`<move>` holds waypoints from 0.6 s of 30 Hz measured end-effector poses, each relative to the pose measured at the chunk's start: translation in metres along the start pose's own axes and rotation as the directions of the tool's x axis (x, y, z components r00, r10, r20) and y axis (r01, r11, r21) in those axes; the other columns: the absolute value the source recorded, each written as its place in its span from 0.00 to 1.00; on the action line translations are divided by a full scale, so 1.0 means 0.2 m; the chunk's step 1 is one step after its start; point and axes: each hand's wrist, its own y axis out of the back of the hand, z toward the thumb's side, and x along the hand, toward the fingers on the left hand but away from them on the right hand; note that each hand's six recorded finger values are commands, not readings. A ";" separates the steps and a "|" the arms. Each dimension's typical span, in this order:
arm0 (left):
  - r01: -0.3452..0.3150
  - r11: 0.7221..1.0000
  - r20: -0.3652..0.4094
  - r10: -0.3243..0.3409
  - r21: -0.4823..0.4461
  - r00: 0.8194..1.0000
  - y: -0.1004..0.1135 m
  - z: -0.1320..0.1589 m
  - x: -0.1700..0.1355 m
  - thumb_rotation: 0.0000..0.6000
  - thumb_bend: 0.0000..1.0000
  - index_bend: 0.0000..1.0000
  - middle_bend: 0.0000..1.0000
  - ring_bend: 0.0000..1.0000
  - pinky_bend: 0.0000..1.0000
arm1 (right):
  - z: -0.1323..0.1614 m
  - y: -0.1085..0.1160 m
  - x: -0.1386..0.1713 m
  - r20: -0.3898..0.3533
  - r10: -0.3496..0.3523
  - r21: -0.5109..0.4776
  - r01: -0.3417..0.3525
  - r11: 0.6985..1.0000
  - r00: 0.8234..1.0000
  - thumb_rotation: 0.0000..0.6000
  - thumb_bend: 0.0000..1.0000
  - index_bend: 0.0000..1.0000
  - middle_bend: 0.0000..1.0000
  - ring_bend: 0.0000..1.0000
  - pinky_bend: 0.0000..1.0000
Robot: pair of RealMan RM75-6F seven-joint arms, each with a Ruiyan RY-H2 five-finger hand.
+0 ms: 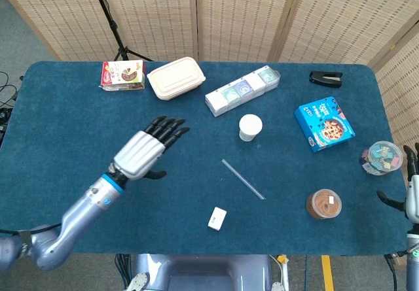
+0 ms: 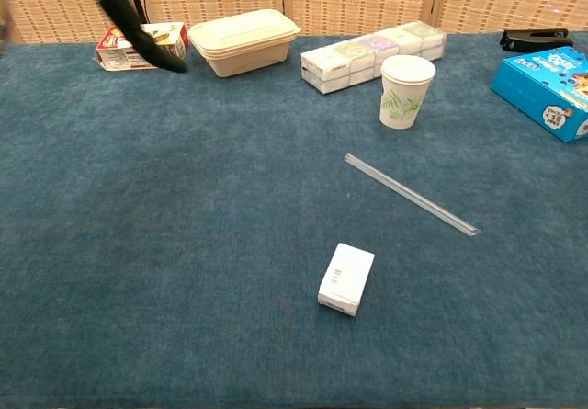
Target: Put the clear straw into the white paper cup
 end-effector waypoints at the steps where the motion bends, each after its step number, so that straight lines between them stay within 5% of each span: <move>1: -0.010 1.000 -0.023 0.010 0.004 1.000 0.02 -0.04 -0.04 1.00 0.11 0.00 0.00 0.00 0.00 | 0.01 0.00 -0.01 -0.007 -0.009 0.008 0.009 1.000 1.000 1.00 0.00 0.01 0.00 0.00 0.00; 7: -0.076 0.997 -0.195 0.077 0.014 0.978 0.08 -0.34 -0.36 1.00 0.11 0.00 0.00 0.00 0.00 | 0.15 0.02 -0.05 -0.063 -0.019 0.013 0.020 1.000 0.998 1.00 0.00 0.04 0.00 0.00 0.00; 11: -0.131 0.991 -0.314 0.120 -0.012 0.942 0.06 -0.52 -0.58 1.00 0.11 0.00 0.00 0.00 0.00 | 0.27 0.00 -0.10 -0.098 -0.019 -0.014 0.017 1.000 0.995 1.00 0.00 0.12 0.00 0.00 0.00; 18: -0.196 0.979 -0.406 0.160 -0.049 0.900 0.04 -0.68 -0.84 1.00 0.11 0.00 0.00 0.00 0.00 | 0.50 -0.07 -0.15 -0.135 -0.034 -0.102 0.020 0.995 0.990 1.00 0.00 0.19 0.00 0.00 0.00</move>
